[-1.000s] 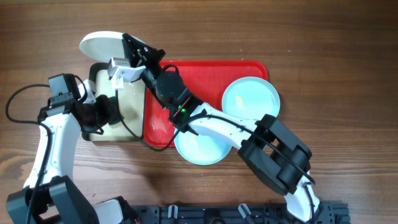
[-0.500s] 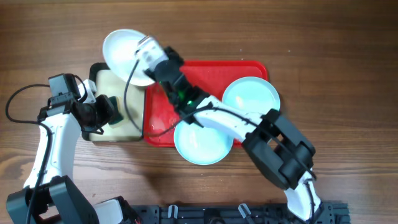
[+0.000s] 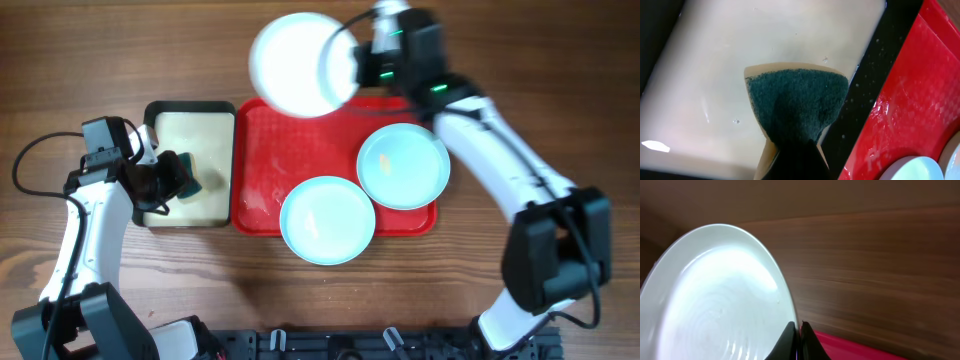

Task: Clean dirty plates on tray and stack at the side
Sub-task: 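Carry the white plate right and set it on the table beside the red tray, then move the right gripper to the rim of the lower light-blue plate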

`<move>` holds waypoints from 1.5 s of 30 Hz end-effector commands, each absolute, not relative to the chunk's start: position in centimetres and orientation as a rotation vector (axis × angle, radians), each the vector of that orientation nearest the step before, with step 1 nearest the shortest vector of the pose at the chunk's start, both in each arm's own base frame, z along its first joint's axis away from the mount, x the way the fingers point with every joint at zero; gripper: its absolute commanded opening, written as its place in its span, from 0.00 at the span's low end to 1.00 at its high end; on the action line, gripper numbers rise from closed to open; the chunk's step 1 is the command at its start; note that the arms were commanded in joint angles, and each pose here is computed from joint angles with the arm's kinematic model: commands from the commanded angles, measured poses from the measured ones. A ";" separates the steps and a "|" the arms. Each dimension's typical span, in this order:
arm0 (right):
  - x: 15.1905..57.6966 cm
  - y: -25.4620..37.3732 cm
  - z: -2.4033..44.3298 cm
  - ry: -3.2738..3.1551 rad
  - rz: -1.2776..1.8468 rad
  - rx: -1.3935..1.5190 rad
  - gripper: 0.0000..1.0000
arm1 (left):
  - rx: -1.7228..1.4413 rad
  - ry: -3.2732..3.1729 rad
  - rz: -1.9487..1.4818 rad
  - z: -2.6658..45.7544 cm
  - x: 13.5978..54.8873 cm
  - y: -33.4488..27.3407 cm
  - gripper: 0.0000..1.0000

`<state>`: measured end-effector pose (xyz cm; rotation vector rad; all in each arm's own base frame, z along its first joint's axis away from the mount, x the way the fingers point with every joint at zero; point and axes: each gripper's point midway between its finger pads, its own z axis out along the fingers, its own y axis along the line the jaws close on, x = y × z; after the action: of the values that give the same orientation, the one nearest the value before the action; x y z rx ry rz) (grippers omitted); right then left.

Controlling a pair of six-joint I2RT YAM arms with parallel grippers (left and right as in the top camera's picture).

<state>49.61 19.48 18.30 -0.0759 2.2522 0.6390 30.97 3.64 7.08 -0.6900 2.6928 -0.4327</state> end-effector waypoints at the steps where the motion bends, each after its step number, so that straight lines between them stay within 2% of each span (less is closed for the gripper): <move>1: 49.7 11.3 17.4 2.338 0.684 0.149 0.04 | -0.659 2.685 -0.435 7.3 31.1 3.4 0.04; 6: 47.1 -3.3 13.2 2.475 0.445 0.507 0.04 | -0.659 2.684 -0.435 7.3 31.1 3.5 0.04; 9: 45.1 -9.7 11.6 2.499 0.282 0.701 0.04 | -0.659 2.685 -0.435 7.3 31.1 3.4 0.04; 14: 42.7 -15.0 8.9 2.535 0.108 0.877 0.04 | -0.659 2.685 -0.435 7.3 31.1 3.4 0.04; 24: 41.5 -14.6 1.5 2.688 0.063 0.928 0.04 | -0.659 2.685 -0.435 7.3 31.1 3.4 0.04; 29: 41.8 -13.1 0.9 2.732 0.076 0.849 0.06 | -0.659 2.684 -0.435 7.3 31.1 3.5 0.04; 30: 41.9 -12.8 0.9 2.739 0.074 0.824 0.10 | -0.659 2.684 -0.435 7.3 31.1 3.5 0.04; 31: 41.9 -12.5 0.9 2.751 0.073 0.798 0.31 | -0.659 2.684 -0.435 7.3 31.1 3.5 0.04; 32: 41.8 -12.3 1.1 2.759 0.074 0.786 0.44 | -0.659 2.684 -0.435 7.3 31.1 3.5 0.04; 34: 41.7 -12.0 2.0 2.772 0.074 0.762 0.57 | -0.659 2.684 -0.435 7.3 31.1 3.5 0.04; 36: 41.9 -11.9 4.2 2.767 0.072 0.746 0.60 | -0.659 2.684 -0.435 7.3 31.1 3.5 0.04; 40: 42.2 -9.9 11.6 2.736 0.179 0.673 0.61 | -0.659 2.684 -0.435 7.3 31.1 3.5 0.04; 42: 41.8 -5.7 15.2 2.740 0.372 0.495 0.61 | -0.659 2.685 -0.435 7.3 31.1 3.4 0.04; 45: 39.5 1.1 18.0 2.767 0.623 0.201 0.61 | -0.659 2.685 -0.435 7.3 31.1 3.4 0.04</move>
<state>40.47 -6.71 13.32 0.5782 2.8080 0.3073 31.02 3.65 7.07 -0.6886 2.6900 -0.4322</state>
